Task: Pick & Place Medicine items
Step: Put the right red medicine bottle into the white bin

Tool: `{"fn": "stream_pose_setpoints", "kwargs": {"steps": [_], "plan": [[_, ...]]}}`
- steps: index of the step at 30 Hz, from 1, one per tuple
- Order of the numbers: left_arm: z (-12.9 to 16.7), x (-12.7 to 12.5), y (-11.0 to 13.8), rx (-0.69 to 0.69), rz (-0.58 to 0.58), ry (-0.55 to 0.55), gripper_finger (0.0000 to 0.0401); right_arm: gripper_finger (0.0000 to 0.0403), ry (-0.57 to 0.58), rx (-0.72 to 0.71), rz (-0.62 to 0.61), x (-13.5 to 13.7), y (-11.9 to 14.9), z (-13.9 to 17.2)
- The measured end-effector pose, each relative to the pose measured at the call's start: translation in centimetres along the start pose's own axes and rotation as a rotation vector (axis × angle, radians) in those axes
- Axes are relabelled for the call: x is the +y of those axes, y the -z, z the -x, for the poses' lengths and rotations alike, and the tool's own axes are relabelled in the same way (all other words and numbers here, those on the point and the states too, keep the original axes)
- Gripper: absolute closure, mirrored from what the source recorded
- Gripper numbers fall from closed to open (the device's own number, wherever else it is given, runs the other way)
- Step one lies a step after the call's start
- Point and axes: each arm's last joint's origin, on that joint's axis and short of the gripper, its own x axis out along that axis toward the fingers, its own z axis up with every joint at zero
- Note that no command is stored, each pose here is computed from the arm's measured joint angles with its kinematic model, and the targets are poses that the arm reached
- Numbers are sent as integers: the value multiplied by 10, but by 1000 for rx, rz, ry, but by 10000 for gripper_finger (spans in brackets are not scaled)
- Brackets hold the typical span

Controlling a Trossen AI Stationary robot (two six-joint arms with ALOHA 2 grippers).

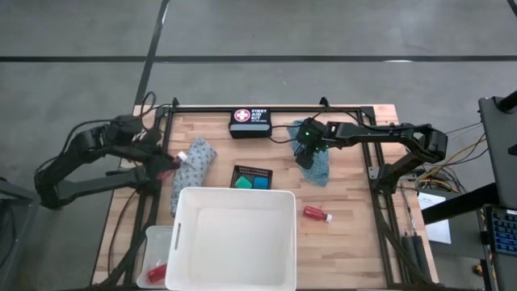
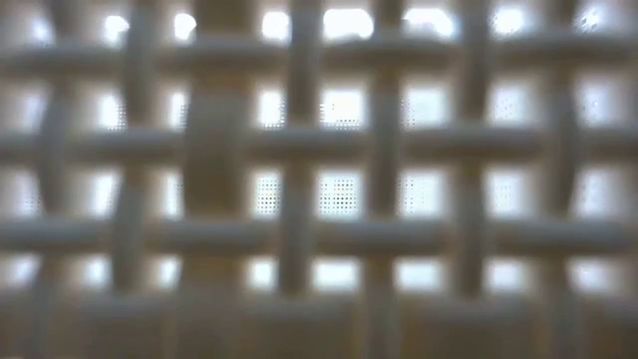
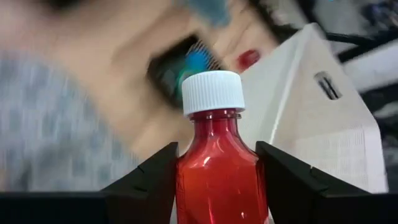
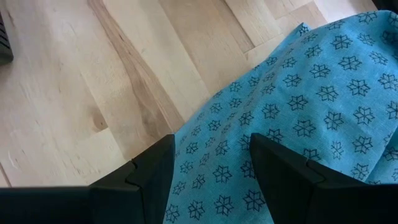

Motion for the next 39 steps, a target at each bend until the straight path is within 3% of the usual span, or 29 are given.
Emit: {"fn": "stream_pose_setpoints", "kwargs": {"steps": [9,13,16,18,21,30,39], "plan": [[1,-20,-33,-377,-461,141,203,199,0,0,-3,0,0,0],[-14,-17,-46,-600,-568,103,203,199,0,0,1,0,0,0],[-31,-12,-50,-698,-547,125,203,199,0,0,-3,0,0,0],[-45,-8,-47,-703,-502,183,203,199,0,0,-2,0,0,0],[-61,-8,-39,-698,-522,264,203,199,0,0,1,0,0,0],[-63,-44,-13,-679,-621,462,203,199,0,-4,-4,0,0,0],[-49,-64,27,-656,-547,441,203,199,-1,-5,-4,0,-1,0]]}}
